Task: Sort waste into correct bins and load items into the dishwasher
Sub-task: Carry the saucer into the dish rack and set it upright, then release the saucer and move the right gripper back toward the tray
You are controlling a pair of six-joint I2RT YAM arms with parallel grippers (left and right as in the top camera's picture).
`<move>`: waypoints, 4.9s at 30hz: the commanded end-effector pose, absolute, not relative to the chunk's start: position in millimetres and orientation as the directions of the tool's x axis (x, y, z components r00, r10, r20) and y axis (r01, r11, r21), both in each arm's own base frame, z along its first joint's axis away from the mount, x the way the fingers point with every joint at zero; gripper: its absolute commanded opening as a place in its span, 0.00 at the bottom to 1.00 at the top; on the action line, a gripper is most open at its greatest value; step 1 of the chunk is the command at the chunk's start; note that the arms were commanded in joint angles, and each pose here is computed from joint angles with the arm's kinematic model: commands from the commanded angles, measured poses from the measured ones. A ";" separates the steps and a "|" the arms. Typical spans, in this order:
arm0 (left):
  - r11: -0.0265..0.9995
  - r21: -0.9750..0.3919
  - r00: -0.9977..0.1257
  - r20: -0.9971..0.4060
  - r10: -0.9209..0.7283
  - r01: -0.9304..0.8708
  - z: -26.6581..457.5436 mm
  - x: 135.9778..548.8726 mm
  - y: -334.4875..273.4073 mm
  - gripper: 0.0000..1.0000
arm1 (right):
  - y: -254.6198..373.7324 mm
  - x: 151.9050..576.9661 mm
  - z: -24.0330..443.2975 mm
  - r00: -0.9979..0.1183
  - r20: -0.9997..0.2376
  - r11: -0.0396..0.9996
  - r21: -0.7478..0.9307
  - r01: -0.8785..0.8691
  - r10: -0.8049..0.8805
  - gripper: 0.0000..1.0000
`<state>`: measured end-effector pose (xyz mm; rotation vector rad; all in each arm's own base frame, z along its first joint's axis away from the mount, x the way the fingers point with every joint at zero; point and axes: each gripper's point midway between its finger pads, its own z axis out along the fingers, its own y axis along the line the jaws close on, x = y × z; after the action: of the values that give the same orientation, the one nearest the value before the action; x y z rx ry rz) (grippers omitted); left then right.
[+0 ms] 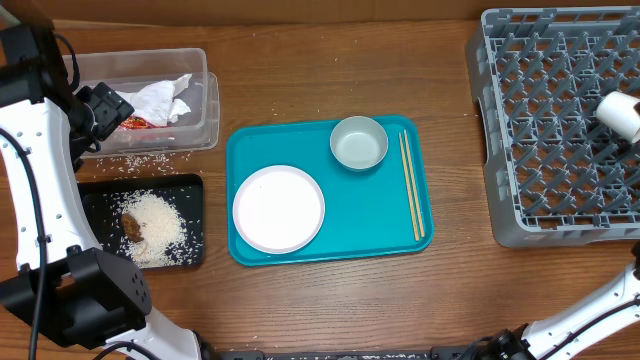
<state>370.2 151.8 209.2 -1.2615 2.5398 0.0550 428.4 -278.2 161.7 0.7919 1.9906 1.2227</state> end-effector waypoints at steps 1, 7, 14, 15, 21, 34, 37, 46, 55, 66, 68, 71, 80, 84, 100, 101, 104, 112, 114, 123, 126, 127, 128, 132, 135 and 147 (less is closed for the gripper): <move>0.613 -0.104 -0.561 -0.306 -0.769 -0.783 216.3 370.4 150.7 1.00 | -279.1 426.1 160.6 -0.594 -0.218 0.376 0.914 0.155 0.774 0.04; 0.613 -0.104 -0.561 -0.306 -0.769 -0.783 216.3 370.3 150.7 1.00 | -281.6 429.0 140.9 -0.604 -0.231 0.451 0.859 0.242 0.763 0.04; 0.613 -0.104 -0.561 -0.306 -0.769 -0.783 216.3 370.4 150.8 1.00 | -293.5 416.5 113.9 -0.599 -0.197 0.501 0.769 0.396 0.776 0.04; 0.613 -0.104 -0.561 -0.306 -0.769 -0.783 216.3 370.4 150.7 1.00 | -292.3 417.1 115.3 -0.600 -0.196 0.497 0.776 0.388 0.776 0.04; 0.613 -0.104 -0.561 -0.306 -0.769 -0.783 216.3 370.4 150.7 1.00 | -285.7 424.5 120.4 -0.609 -0.210 0.497 0.794 0.350 0.765 0.04; 0.613 -0.104 -0.561 -0.306 -0.769 -0.783 216.3 370.4 150.7 1.00 | -300.5 410.0 94.1 -0.608 -0.196 0.556 0.675 0.485 0.769 0.06; 0.613 -0.104 -0.561 -0.306 -0.769 -0.783 216.3 370.4 150.7 1.00 | -300.2 409.8 93.6 -0.610 -0.195 0.557 0.674 0.486 0.768 0.15; 0.613 -0.104 -0.561 -0.306 -0.769 -0.783 216.3 370.4 150.7 1.00 | -309.6 402.2 95.7 -0.545 -0.133 0.474 0.686 0.552 0.828 0.28; 0.613 -0.104 -0.561 -0.306 -0.769 -0.783 216.3 370.4 150.7 1.00 | -339.4 369.4 115.2 -0.459 -0.088 0.385 0.693 0.609 0.884 0.32; 0.613 -0.104 -0.561 -0.306 -0.769 -0.783 216.3 370.4 150.8 1.00 | -354.4 345.7 172.1 -0.349 -0.065 0.264 0.784 0.562 0.935 0.31; 0.613 -0.104 -0.561 -0.306 -0.769 -0.783 216.3 370.4 150.7 1.00 | -353.2 349.0 190.1 -0.355 -0.118 0.301 0.798 0.522 0.927 0.30; 0.613 -0.104 -0.561 -0.306 -0.769 -0.783 216.3 370.4 150.8 1.00 | -335.1 370.2 212.5 -0.414 -0.209 0.395 0.808 0.437 0.886 0.30; 0.613 -0.104 -0.561 -0.306 -0.769 -0.783 216.3 370.4 150.7 1.00 | -288.7 419.8 162.2 -0.567 -0.289 0.629 0.486 0.608 0.771 0.04; 0.613 -0.104 -0.561 -0.306 -0.769 -0.783 216.3 370.4 150.8 1.00 | -285.3 430.5 149.8 -0.567 -0.333 0.656 0.312 0.687 0.753 0.04; 0.613 -0.104 -0.561 -0.306 -0.769 -0.783 216.3 370.4 150.8 1.00 | -325.7 385.4 130.4 -0.432 -0.335 0.473 0.049 0.879 0.837 0.04; 0.613 -0.104 -0.561 -0.306 -0.769 -0.783 216.3 370.4 150.8 1.00 | -327.6 383.0 131.1 -0.414 -0.336 0.455 0.050 0.889 0.846 0.04; 0.613 -0.104 -0.561 -0.306 -0.769 -0.783 216.3 370.4 150.8 1.00 | -329.9 380.2 132.2 -0.405 -0.335 0.445 0.051 0.894 0.851 0.04; 0.613 -0.104 -0.561 -0.306 -0.769 -0.783 216.3 370.4 150.7 1.00 | -333.0 373.3 179.5 -0.281 -0.422 0.356 0.108 0.928 0.862 0.04; 0.613 -0.104 -0.561 -0.306 -0.769 -0.783 216.3 370.4 150.7 1.00 | -333.5 372.9 192.3 -0.270 -0.449 0.357 0.121 0.926 0.852 0.04; 0.613 -0.104 -0.561 -0.306 -0.769 -0.783 216.3 370.4 150.8 1.00 | -313.3 402.7 184.9 -0.385 -0.407 0.501 0.228 0.835 0.828 0.04; 0.613 -0.104 -0.561 -0.306 -0.769 -0.783 216.3 370.4 150.7 1.00 | -312.5 406.6 168.5 -0.404 -0.380 0.506 0.220 0.834 0.832 0.04; 0.613 -0.104 -0.561 -0.306 -0.769 -0.783 216.3 370.4 150.8 1.00 | -312.9 406.9 162.5 -0.408 -0.370 0.504 0.216 0.836 0.835 0.04; 0.613 -0.104 -0.561 -0.306 -0.769 -0.783 216.3 370.4 150.8 1.00 | -312.8 407.2 156.9 -0.415 -0.359 0.506 0.211 0.836 0.836 0.04; 0.613 -0.104 -0.561 -0.306 -0.769 -0.783 216.3 370.4 150.7 1.00 | -313.9 405.7 130.5 -0.454 -0.316 0.521 0.172 0.836 0.833 0.04; 0.613 -0.104 -0.561 -0.306 -0.769 -0.783 216.3 370.4 150.8 1.00 | -316.4 401.5 120.8 -0.456 -0.301 0.513 0.145 0.846 0.837 0.04; 0.613 -0.104 -0.561 -0.306 -0.769 -0.783 216.3 370.4 150.8 1.00 | -340.8 351.8 143.8 -0.253 -0.376 0.260 -0.034 0.965 0.891 0.04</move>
<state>370.2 151.8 209.2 -1.2615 2.5398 0.0550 367.7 -327.1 122.6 1.6394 2.3639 -0.2555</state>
